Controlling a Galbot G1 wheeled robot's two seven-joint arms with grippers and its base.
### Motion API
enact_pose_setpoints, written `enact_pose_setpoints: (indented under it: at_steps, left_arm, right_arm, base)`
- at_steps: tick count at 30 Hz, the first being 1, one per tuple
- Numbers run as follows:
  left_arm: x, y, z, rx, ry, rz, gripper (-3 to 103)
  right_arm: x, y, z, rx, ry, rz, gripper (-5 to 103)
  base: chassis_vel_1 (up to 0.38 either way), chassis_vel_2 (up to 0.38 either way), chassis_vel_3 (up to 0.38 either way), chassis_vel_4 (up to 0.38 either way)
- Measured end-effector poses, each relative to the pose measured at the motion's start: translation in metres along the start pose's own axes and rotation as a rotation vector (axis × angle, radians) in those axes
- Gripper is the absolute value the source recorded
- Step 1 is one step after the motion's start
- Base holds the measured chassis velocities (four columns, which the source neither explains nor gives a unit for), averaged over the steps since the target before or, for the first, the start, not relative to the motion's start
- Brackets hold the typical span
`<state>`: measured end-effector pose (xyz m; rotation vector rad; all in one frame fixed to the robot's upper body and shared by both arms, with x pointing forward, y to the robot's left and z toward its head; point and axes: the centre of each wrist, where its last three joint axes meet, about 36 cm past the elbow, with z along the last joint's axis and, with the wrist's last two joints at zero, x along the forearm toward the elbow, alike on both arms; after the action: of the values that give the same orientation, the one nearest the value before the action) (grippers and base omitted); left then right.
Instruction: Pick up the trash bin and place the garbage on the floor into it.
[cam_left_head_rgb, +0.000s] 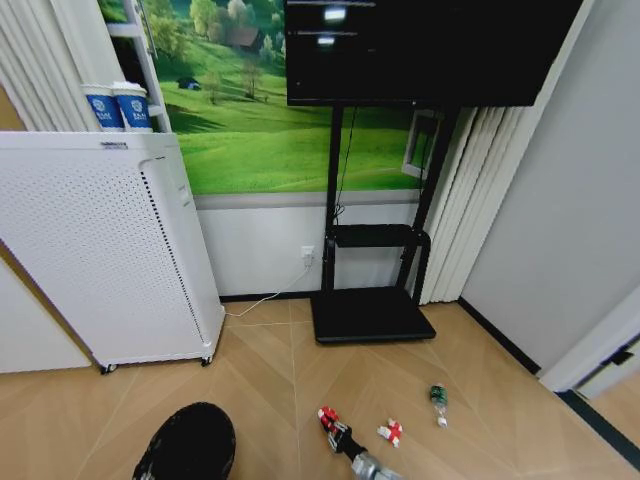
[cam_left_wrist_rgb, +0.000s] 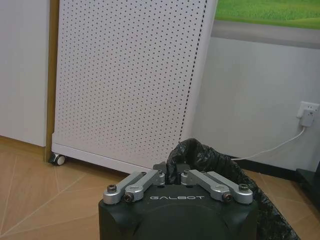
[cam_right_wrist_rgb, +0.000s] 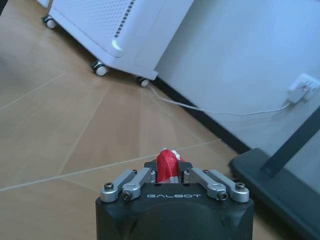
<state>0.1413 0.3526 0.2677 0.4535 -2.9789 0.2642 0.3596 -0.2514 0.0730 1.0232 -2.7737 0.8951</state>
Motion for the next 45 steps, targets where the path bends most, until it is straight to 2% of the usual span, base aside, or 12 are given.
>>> enact_pose_setpoints:
  at_steps: [2,3,6,9,15,17,27,34,37,39,42,45]
  left_arm:
    - [-0.009,-0.002,-0.003,0.000,-0.001,-0.007,8]
    - [-0.009,-0.002,-0.003,0.000,-0.001,-0.007,8]
    - [-0.033,-0.001,-0.009,0.000,0.004,-0.027,8]
    - [-0.045,-0.001,-0.013,0.003,-0.005,-0.034,8]
    - [-0.051,-0.002,-0.015,0.004,-0.005,-0.031,8]
    - [-0.053,-0.005,-0.013,0.006,-0.001,-0.027,8]
    - [-0.055,-0.008,-0.007,-0.004,0.012,-0.007,8]
    - [-0.057,-0.008,-0.008,-0.006,0.009,-0.007,8]
    - [-0.052,-0.011,-0.006,0.004,0.013,-0.016,8]
    - [-0.051,-0.012,-0.005,0.006,0.013,-0.016,8]
    - [-0.047,-0.014,-0.003,0.008,0.016,-0.020,8]
    - [-0.044,-0.016,0.000,0.008,0.020,-0.019,8]
  right_arm:
    - [0.008,-0.023,-0.003,0.020,-0.052,0.015,19]
    - [0.008,-0.023,-0.003,0.020,-0.052,0.015,19]
    - [0.027,-0.074,-0.026,0.055,-0.175,0.035,19]
    - [0.031,-0.091,-0.056,0.067,-0.274,0.023,19]
    - [0.031,-0.093,-0.105,0.080,-0.435,-0.034,19]
    - [0.024,-0.086,-0.124,0.088,-0.529,-0.106,19]
    - [-0.030,-0.066,-0.157,0.088,-0.644,-0.225,19]
    - [-0.072,-0.016,-0.197,0.047,-0.744,-0.368,19]
    - [-0.093,0.035,-0.227,0.015,-0.813,-0.474,19]
    - [-0.095,0.040,-0.229,0.011,-0.818,-0.480,19]
    - [-0.109,0.071,-0.244,-0.008,-0.836,-0.520,19]
    - [-0.116,0.083,-0.243,-0.005,-0.824,-0.536,19]
  base:
    - [0.000,0.000,0.000,0.000]
    - [0.000,0.000,0.000,0.000]
    - [0.000,0.000,0.000,0.000]
    - [0.000,0.000,0.000,0.000]
    - [0.000,0.000,0.000,0.000]
    - [0.000,0.000,0.000,0.000]
    - [0.000,0.000,0.000,0.000]
    - [0.000,0.000,0.000,0.000]
    - [0.000,0.000,0.000,0.000]
    - [0.000,0.000,0.000,0.000]
    - [0.000,0.000,0.000,0.000]
    - [0.000,0.000,0.000,0.000]
